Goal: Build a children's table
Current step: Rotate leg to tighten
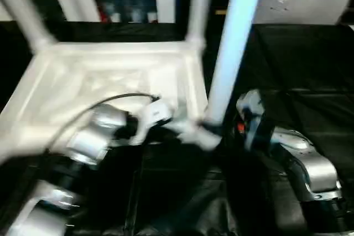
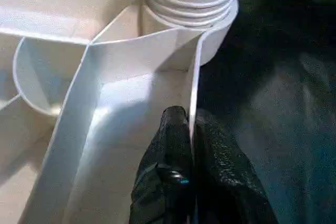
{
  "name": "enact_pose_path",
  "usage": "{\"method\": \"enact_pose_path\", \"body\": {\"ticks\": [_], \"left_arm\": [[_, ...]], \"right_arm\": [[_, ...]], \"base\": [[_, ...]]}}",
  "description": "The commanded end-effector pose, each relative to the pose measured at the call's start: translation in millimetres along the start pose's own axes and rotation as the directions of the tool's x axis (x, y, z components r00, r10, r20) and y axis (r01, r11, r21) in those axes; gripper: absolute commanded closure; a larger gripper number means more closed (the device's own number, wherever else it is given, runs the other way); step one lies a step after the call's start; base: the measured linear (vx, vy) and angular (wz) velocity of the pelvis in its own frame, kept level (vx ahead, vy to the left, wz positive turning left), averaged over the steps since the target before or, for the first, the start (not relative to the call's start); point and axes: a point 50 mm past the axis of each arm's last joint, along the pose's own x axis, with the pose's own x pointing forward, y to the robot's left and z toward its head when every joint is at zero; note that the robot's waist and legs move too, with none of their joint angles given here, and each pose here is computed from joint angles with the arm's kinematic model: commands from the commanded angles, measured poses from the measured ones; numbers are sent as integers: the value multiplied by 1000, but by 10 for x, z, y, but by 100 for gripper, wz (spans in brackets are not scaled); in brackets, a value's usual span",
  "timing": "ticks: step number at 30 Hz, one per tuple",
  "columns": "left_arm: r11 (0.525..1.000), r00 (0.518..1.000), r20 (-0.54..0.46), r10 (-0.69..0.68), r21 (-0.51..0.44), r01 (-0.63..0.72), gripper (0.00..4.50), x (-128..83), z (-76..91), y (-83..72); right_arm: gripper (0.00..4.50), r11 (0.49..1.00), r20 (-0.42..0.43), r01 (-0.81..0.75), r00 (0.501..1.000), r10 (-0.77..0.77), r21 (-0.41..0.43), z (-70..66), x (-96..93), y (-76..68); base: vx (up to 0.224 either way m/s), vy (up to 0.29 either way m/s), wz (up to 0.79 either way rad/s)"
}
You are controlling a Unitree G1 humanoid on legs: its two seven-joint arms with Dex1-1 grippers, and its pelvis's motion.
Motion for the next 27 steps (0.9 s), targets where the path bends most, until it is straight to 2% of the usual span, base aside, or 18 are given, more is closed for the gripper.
{"method": "enact_pose_path", "body": {"ticks": [1,3,4,5,7,11,13,15,16,19,20,23,26,27], "left_arm": [[996,993,79,85,-44,-81,450,178,172,-30],[977,974,107,198,-99,-187,450,283,277,11],[977,974,107,198,-99,-187,450,283,277,11],[952,948,130,290,-144,-271,450,353,371,45],[919,914,147,377,-182,-350,450,434,497,47],[919,911,152,383,-167,-358,450,472,545,6],[923,915,146,375,-151,-354,450,475,541,-14],[936,929,137,344,-130,-327,450,443,485,-37],[936,929,137,344,-130,-327,450,443,485,-37],[955,948,130,291,-91,-281,450,373,391,-64],[965,956,131,261,-74,-253,450,334,351,-75],[977,968,132,213,-36,-210,450,264,286,-88],[988,981,113,154,-2,-155,450,174,195,-92],[993,989,105,105,33,-109,450,121,151,-99]], "right_arm": [[235,994,-62,-36,997,42,106,-227,241,275],[235,988,-64,99,994,-92,122,-264,318,257],[236,988,-64,99,994,-92,122,-264,318,257],[237,968,-67,207,978,-199,144,-276,369,229],[237,929,-55,335,942,-330,159,-259,422,194],[237,903,-30,389,920,-391,182,-246,431,182],[237,903,-17,386,921,-390,190,-244,431,198],[185,908,2,378,923,-385,183,-235,410,200],[185,908,2,378,923,-385,183,-235,410,200],[144,930,46,328,939,-340,168,-186,359,173],[144,943,63,296,949,-308,150,-163,317,153],[108,966,67,235,968,-243,108,-138,227,112],[86,991,75,132,988,-134,37,-75,87,58],[86,998,68,56,996,-56,0,-41,-4,27]], "base": [[0,0,0],[0,0,0],[0,0,0],[0,0,0],[0,0,0],[0,0,0],[0,0,0],[0,0,0],[0,0,0],[0,0,0],[0,0,0],[0,0,0],[0,0,0],[0,0,0]]}}
